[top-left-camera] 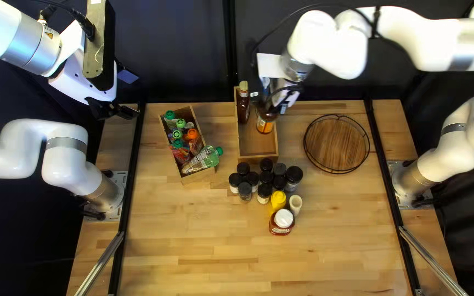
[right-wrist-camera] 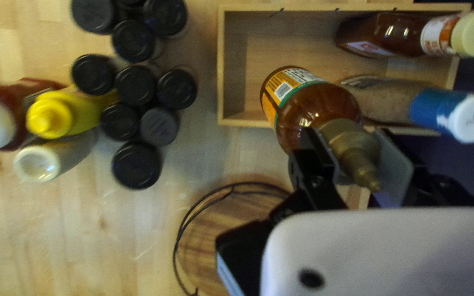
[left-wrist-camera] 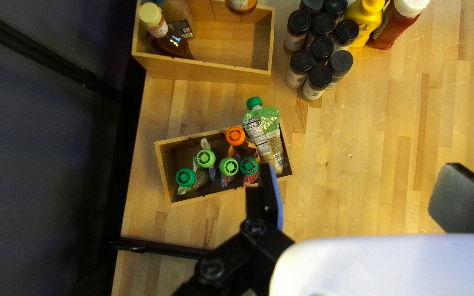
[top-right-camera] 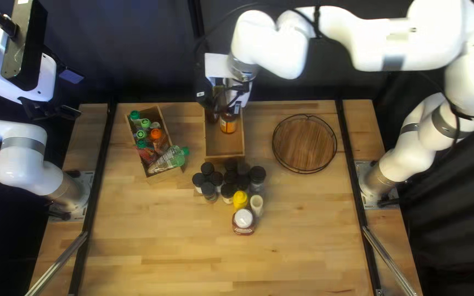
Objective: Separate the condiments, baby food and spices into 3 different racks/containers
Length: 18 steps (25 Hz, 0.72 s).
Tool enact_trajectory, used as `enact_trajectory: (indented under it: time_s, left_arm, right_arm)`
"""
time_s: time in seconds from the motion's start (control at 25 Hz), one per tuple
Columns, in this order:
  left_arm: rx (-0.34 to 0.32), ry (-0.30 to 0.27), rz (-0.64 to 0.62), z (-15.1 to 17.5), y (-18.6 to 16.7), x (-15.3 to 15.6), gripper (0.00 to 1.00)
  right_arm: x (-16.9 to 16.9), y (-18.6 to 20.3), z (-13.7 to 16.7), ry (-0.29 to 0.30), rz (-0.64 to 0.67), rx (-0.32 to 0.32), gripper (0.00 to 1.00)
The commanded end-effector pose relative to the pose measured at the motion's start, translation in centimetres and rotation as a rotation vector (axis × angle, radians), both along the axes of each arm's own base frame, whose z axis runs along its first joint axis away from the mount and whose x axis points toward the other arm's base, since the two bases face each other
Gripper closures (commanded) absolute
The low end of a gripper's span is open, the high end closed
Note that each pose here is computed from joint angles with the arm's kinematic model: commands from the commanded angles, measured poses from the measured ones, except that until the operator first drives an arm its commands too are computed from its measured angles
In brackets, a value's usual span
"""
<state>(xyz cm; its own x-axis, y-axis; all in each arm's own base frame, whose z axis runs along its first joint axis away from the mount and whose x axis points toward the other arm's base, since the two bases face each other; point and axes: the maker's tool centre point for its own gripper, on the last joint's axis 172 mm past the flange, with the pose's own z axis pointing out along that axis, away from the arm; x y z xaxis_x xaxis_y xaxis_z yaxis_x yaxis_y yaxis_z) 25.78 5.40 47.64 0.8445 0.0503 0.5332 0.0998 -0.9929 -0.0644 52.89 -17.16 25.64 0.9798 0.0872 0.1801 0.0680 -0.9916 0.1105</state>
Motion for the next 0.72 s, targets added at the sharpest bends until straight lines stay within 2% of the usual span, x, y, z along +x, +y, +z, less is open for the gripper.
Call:
enact_trajectory:
  time_s: [0.04, 0.72]
  left_arm:
    - [0.0, 0.0, 0.0, 0.0, 0.0, 0.0, 0.0]
    - [0.0, 0.0, 0.0, 0.0, 0.0, 0.0, 0.0]
  right_arm:
    - [-0.1, -0.4, -1.5, 0.011, -0.004, -0.01, 1.0]
    - [-0.9, -2.7, -7.3, 0.043, -0.042, -0.001, 1.0]
